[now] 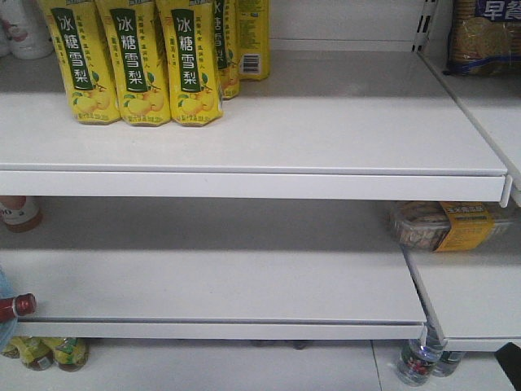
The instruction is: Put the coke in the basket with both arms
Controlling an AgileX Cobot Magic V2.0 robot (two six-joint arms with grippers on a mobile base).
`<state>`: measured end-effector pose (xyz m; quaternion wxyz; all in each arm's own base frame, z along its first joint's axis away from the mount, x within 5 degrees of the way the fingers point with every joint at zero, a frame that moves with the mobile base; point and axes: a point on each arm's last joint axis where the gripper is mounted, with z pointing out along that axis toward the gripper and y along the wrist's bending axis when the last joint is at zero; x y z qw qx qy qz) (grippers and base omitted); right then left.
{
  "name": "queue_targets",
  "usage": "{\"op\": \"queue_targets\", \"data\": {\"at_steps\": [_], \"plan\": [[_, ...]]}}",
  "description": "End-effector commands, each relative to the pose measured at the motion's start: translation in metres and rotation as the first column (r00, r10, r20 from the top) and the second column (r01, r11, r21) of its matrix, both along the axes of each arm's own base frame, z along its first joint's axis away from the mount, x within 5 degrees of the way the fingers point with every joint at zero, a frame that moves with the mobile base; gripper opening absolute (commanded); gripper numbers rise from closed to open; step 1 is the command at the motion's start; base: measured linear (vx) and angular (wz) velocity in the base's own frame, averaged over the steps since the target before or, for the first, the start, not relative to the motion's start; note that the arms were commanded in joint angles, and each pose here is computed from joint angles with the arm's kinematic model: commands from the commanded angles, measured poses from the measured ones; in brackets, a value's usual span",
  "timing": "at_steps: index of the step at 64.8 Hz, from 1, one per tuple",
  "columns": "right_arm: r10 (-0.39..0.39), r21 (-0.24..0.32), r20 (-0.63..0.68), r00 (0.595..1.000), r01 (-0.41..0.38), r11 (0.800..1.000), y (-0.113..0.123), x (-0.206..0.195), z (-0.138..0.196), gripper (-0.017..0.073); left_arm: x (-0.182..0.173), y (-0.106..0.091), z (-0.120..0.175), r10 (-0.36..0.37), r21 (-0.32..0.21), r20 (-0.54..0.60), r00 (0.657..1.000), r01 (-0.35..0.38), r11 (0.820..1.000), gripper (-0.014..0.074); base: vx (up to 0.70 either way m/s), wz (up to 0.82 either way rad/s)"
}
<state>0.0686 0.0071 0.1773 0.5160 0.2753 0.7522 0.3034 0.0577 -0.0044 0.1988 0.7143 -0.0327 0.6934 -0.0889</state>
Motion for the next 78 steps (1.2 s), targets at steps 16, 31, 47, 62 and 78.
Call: {"op": "queue_targets", "data": {"at_steps": [16,31,47,62,78], "plan": [[-0.034,-0.113,-0.028,0.999,0.031,0.993,-0.002,-0.008,-0.01,-0.0005,-0.004,-0.002,0.017,-0.021,0.068,0.205,0.978,0.007,0.998,-0.0005,0.0,0.0],[-0.12,-0.3,0.27,0.955,0.202,0.932,-0.009,-0.012,0.01,-0.0005,-0.004,-0.002,0.016,-0.021,0.068,0.204,0.979,0.008,0.998,-0.0005,0.0,0.0],[-0.053,-0.56,0.384,0.922,0.278,0.78,-0.012,-0.012,0.021,-0.0005,-0.004,-0.002,0.016,-0.021,0.068,0.202,0.979,0.007,0.998,-0.0005,0.0,0.0],[0.062,-0.656,0.393,0.918,0.232,0.718,-0.008,-0.012,0.022,-0.0005,-0.004,-0.002,0.016,-0.021,0.068,0.202,0.979,0.007,0.998,-0.0005,0.0,0.0],[0.098,-0.658,0.392,0.915,0.205,0.724,-0.006,-0.012,0.022,-0.0005,-0.004,-0.002,0.016,-0.021,0.068,0.202,0.979,0.007,0.998,-0.0005,0.0,0.0]]}}
